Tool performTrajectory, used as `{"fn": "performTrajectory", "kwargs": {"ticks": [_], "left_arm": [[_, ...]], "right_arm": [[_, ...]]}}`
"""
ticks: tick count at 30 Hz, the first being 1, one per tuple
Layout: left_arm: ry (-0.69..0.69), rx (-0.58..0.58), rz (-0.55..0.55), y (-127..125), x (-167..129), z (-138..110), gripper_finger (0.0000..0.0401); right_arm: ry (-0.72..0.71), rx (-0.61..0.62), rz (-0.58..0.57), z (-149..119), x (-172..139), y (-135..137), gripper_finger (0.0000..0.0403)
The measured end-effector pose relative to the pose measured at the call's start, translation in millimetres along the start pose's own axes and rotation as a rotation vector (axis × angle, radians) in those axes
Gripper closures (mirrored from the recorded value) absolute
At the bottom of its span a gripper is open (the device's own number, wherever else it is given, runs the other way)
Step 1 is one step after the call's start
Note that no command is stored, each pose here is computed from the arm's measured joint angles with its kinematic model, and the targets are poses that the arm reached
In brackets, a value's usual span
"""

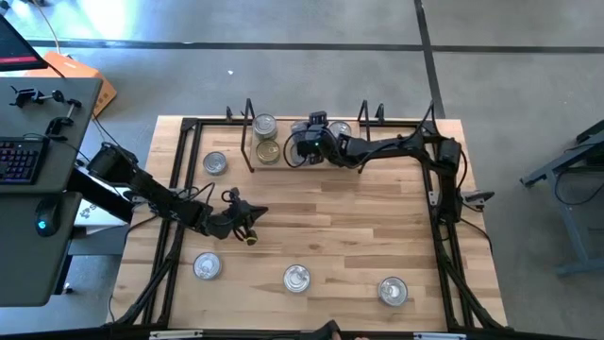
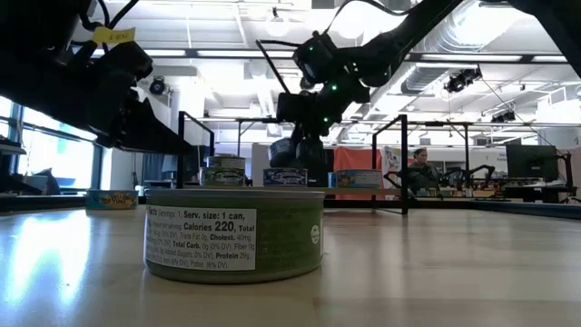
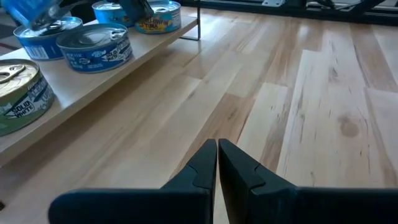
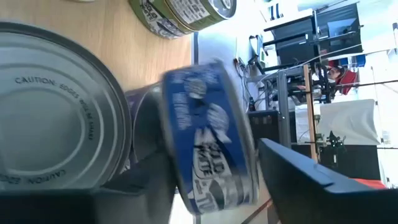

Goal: Stack canned seafood by type on shelf
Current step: Stack the blue tuna can on top of the blue tuna can on the shelf

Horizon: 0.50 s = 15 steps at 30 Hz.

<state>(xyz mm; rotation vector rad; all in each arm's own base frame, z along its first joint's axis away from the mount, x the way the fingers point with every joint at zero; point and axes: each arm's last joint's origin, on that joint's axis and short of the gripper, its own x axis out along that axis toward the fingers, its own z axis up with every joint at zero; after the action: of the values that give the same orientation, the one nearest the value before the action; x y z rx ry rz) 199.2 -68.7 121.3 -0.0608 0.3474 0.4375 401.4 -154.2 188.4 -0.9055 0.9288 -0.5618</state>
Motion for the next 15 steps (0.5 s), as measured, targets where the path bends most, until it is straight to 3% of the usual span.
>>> {"fn": "performTrajectory", "kwargs": {"ticks": [5, 15], "left_arm": [[0.000, 0.001, 0.000, 0.0, 0.0, 0.0, 0.0393], [0.001, 0.001, 0.000, 0.0, 0.0, -0.1, 0.0393]], "right_arm": [[0.001, 0.005, 0.000, -0.2, 0.0, -0.3, 0.0165], [0.063, -0.030, 0.004, -3.3, -0.8, 3.1, 0.0191]]}}
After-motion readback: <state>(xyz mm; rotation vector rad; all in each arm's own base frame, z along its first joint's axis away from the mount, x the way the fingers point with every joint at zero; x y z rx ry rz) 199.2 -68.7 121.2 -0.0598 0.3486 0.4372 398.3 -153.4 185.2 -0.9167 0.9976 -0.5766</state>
